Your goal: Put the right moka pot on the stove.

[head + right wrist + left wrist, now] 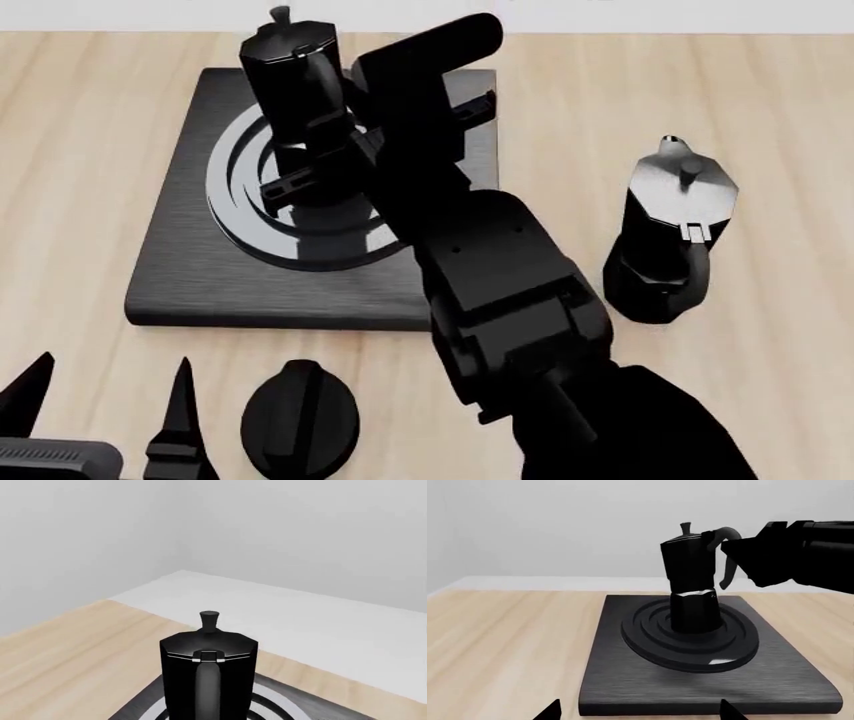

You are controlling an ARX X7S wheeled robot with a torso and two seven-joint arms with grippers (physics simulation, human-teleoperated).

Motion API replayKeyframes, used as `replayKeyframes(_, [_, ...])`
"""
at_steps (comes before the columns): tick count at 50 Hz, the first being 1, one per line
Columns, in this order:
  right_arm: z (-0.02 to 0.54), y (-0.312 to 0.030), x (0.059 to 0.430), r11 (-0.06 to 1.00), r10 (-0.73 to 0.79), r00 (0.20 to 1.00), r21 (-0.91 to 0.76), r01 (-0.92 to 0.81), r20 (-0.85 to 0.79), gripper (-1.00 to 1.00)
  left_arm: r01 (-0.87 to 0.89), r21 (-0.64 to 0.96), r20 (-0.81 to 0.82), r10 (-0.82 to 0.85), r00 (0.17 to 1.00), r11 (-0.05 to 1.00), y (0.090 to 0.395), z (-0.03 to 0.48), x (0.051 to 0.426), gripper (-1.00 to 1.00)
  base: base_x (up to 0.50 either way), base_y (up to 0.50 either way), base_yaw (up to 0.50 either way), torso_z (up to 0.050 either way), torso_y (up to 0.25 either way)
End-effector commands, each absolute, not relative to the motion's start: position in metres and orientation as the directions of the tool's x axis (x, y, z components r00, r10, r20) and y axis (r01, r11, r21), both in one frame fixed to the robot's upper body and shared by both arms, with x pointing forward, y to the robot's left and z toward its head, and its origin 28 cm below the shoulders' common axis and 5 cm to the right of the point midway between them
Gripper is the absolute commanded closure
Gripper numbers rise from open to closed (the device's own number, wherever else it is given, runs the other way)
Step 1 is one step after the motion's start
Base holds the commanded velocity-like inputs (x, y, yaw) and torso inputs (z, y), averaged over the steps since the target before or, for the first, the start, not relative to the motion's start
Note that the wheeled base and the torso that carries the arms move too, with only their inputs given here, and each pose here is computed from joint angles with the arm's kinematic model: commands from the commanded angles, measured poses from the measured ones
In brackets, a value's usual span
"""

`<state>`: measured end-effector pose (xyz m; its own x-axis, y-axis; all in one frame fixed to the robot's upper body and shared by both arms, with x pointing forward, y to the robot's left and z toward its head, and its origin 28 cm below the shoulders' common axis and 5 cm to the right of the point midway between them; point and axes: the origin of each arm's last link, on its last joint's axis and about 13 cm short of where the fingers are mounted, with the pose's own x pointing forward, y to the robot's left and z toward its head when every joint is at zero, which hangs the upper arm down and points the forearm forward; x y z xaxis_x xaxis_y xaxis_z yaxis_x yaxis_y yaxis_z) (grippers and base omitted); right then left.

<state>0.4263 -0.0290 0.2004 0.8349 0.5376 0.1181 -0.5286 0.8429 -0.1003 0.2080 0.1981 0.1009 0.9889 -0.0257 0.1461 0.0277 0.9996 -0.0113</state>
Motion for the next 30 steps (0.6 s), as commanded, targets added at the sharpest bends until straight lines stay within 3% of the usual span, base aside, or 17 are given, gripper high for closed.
replayKeyframes(1, [0.190, -0.034, 0.426, 0.852, 0.521, 0.850, -0.113, -0.512, 0.077, 1.00, 0.030, -0.011, 0.142, -0.028, 0.989, 0.999, 0.198, 0.100, 0.208, -1.00, 0.00, 0.00, 0.00, 0.000, 0.000])
replayKeyframes(3, [0.188, -0.033, 0.425, 0.842, 0.535, 0.844, -0.119, -0.527, 0.048, 1.00, 0.029, -0.013, 0.142, -0.027, 0.990, 0.999, 0.198, 0.100, 0.208, -1.00, 0.00, 0.00, 0.00, 0.000, 0.000])
replayKeyframes(4, [0.188, -0.033, 0.425, 0.852, 0.518, 0.853, -0.130, -0.508, 0.061, -1.00, 0.028, -0.014, 0.142, -0.026, 0.990, 1.000, 0.198, 0.099, 0.208, -1.00, 0.00, 0.00, 0.00, 0.000, 0.000])
replayKeyframes(17, [0.188, -0.034, 0.425, 0.831, 0.550, 0.833, -0.137, -0.540, 0.054, -1.00, 0.021, -0.015, 0.139, -0.019, 0.990, 1.000, 0.198, 0.100, 0.209, -1.00, 0.00, 0.00, 0.00, 0.000, 0.000])
replayKeyframes(30, [0.209, -0.063, 0.374, 0.849, 0.526, 0.837, -0.156, -0.505, 0.153, -1.00, 0.009, -0.008, 0.148, -0.007, 0.989, 1.000, 0.198, 0.099, 0.210, -1.00, 0.00, 0.00, 0.00, 0.000, 0.000])
